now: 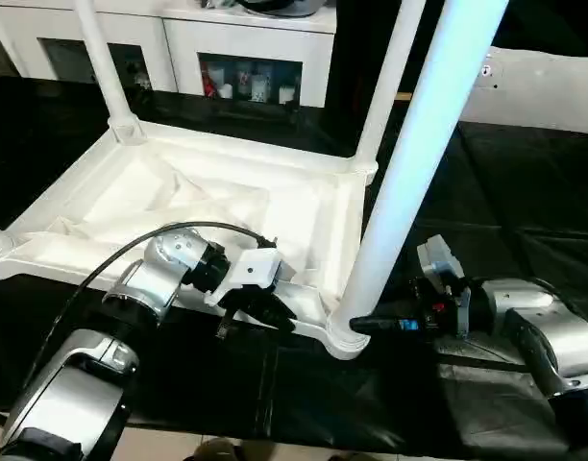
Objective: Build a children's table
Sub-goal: Rotate leg to tighten
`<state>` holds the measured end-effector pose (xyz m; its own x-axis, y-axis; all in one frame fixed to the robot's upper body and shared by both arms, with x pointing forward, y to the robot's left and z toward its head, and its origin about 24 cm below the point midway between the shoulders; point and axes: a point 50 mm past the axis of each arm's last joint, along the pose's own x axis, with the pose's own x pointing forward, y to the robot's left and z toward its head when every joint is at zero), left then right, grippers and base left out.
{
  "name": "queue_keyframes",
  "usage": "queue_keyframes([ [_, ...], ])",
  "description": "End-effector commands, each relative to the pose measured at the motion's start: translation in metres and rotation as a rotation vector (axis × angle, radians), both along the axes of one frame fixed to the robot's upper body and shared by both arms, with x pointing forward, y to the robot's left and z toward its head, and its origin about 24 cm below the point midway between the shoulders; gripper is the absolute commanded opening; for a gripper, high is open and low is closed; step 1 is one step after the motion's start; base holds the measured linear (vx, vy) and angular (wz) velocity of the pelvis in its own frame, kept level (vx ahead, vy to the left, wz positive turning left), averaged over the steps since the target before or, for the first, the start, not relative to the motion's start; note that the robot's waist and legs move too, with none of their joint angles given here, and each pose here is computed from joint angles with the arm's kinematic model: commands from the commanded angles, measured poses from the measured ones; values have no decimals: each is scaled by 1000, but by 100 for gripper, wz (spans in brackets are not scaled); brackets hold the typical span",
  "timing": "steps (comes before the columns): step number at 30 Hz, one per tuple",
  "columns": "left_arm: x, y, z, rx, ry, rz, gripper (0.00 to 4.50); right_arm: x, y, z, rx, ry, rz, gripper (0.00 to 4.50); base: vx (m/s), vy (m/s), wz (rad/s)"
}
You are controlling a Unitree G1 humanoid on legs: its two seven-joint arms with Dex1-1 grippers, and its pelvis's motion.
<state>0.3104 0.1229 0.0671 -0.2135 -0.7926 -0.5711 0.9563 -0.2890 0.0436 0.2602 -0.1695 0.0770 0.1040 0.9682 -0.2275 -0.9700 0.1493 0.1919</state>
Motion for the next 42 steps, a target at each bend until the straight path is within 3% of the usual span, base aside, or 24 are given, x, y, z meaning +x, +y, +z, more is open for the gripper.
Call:
queue_keyframes([
  [1,0,-12,6,5,-25,-61,0,-1,0,0,-1,27,-3,196,0,0,0],
  [8,11,-23,5,-50,-41,132,0,0,15,-11,8,19,-218,196,0,0,0],
  [10,21,-38,3,-110,-28,332,0,9,30,-26,-29,-7,-469,195,0,0,0],
  [13,25,-52,0,-130,-16,454,0,18,46,-33,-21,15,-622,192,0,0,0],
  [15,29,-71,0,-159,-9,582,0,30,67,-36,-14,62,-780,191,0,0,0],
  [19,34,-91,7,-188,-22,693,0,39,89,-36,-24,108,-909,191,0,0,0],
  [21,34,-91,7,-188,-22,693,0,39,89,-36,-24,108,-909,191,0,0,0],
  [23,34,-98,11,-187,-39,704,0,41,98,-31,23,115,-935,191,0,0,0],
  [24,34,-100,13,-180,-57,696,0,43,101,-26,58,106,-948,226,0,0,0],
  [28,34,-96,13,-167,-73,693,0,42,96,-23,79,82,-969,271,0,0,0],
  [31,33,-85,10,-161,-81,679,0,38,80,-24,46,23,-962,306,0,0,0],
  [36,32,-63,7,-153,-89,633,0,28,50,-19,71,-56,-896,348,0,0,0],
  [37,31,-55,6,-140,-102,587,0,24,37,-18,49,-93,-842,356,0,0,0],
  [42,27,-46,10,-140,-115,467,0,18,14,-17,-3,-144,-753,406,0,0,0],
])
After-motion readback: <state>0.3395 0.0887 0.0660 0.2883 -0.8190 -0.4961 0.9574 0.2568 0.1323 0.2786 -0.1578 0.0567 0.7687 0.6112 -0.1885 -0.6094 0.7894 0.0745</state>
